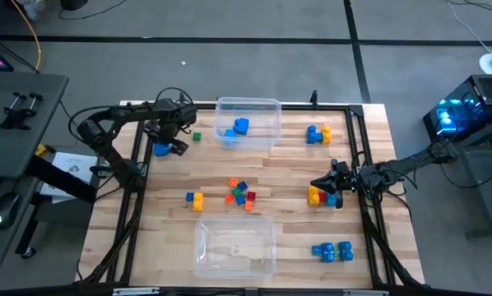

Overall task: Sort blocks by size
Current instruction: Put the large blue game piece into the top transparent bin

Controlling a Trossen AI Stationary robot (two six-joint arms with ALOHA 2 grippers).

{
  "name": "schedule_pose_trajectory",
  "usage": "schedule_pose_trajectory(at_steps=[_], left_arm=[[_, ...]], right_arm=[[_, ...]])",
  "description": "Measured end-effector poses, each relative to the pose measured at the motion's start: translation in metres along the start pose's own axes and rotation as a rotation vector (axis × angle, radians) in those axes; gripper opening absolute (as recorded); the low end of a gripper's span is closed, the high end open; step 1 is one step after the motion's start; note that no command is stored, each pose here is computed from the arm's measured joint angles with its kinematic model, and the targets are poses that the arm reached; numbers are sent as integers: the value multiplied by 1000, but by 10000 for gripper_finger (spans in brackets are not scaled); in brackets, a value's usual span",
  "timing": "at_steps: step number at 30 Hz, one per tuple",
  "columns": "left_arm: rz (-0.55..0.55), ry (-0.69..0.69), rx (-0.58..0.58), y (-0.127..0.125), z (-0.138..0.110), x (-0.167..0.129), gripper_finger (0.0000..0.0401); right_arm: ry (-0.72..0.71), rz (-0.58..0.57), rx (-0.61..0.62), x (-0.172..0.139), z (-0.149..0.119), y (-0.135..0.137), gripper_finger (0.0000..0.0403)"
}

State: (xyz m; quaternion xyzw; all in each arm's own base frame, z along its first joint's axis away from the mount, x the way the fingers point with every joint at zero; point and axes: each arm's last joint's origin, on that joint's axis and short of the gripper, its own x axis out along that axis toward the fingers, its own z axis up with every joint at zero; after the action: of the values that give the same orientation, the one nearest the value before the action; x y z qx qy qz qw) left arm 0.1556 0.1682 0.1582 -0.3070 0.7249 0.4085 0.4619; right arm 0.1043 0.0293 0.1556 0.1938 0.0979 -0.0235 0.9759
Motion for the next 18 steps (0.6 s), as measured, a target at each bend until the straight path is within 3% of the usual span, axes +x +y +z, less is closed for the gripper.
schedule_pose_trajectory(at_steps=[9,18], left_arm=[[-186,-13,-53,-15,2,-4,284],[-266,-13,51,-61,-20,-17,284]], right_arm=[[0,0,0,0,0,0,2],[0,0,0,0,0,0,2]])
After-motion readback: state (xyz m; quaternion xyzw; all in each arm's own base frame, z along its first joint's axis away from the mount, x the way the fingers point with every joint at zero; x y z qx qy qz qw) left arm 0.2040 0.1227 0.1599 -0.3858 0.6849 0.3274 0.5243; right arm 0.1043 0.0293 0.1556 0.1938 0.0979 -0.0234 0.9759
